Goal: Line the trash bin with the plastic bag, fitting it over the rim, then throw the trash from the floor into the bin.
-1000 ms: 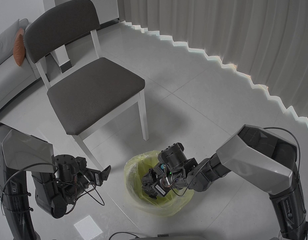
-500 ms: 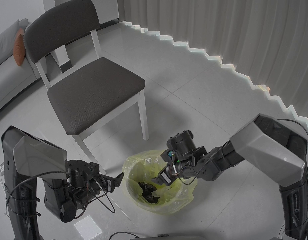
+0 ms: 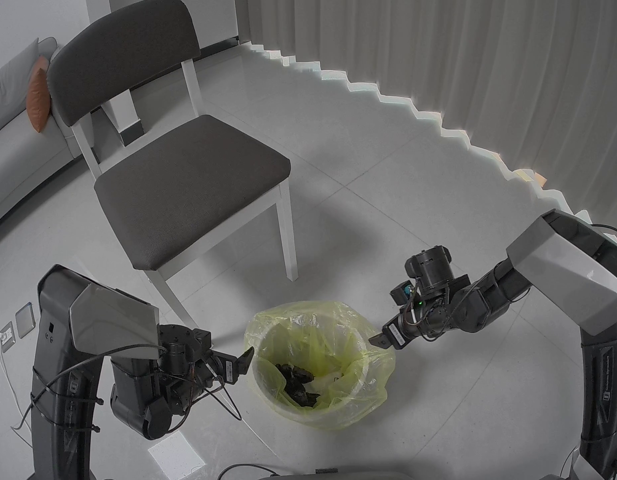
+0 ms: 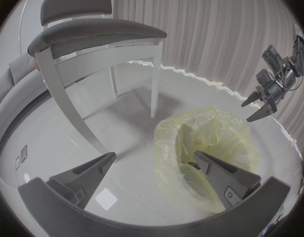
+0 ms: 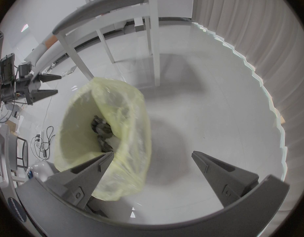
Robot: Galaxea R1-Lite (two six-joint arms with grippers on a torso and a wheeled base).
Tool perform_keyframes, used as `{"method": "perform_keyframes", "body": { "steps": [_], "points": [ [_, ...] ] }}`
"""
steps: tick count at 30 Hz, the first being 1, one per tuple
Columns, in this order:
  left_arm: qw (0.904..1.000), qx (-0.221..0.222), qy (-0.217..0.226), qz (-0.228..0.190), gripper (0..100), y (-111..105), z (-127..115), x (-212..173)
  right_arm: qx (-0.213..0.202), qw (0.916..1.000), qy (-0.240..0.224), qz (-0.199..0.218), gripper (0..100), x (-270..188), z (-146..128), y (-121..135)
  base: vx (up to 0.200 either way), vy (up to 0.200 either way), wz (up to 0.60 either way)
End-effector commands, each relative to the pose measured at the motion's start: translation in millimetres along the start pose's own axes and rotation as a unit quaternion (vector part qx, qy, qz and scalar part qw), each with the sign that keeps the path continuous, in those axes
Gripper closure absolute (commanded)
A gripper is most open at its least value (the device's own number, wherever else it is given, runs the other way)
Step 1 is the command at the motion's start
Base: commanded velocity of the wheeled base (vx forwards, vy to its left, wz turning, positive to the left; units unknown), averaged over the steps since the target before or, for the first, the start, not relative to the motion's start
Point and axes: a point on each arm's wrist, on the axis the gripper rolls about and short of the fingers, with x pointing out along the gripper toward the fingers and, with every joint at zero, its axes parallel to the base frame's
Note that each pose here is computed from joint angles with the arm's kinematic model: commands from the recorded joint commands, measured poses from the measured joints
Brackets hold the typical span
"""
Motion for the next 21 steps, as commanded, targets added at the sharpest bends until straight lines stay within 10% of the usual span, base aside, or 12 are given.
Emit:
{"method": "perform_keyframes", "body": {
  "steps": [1, 21],
  "points": [
    [1.0, -0.003, -0.005, 0.008, 0, 5.0, -1.4, 2.3, 0.007, 0.9996, 0.024, -0.009, 0, 8.6, -17.1, -17.1, 0.0, 0.0, 0.0],
    [0.9998, -0.007, -0.016, 0.009, 0, 8.1, 4.8, 2.9, -0.008, 0.9979, 0.064, 0.002, 0, 82.4, 7.5, -31.5, 0.0, 0.0, 0.0]
  ]
}}
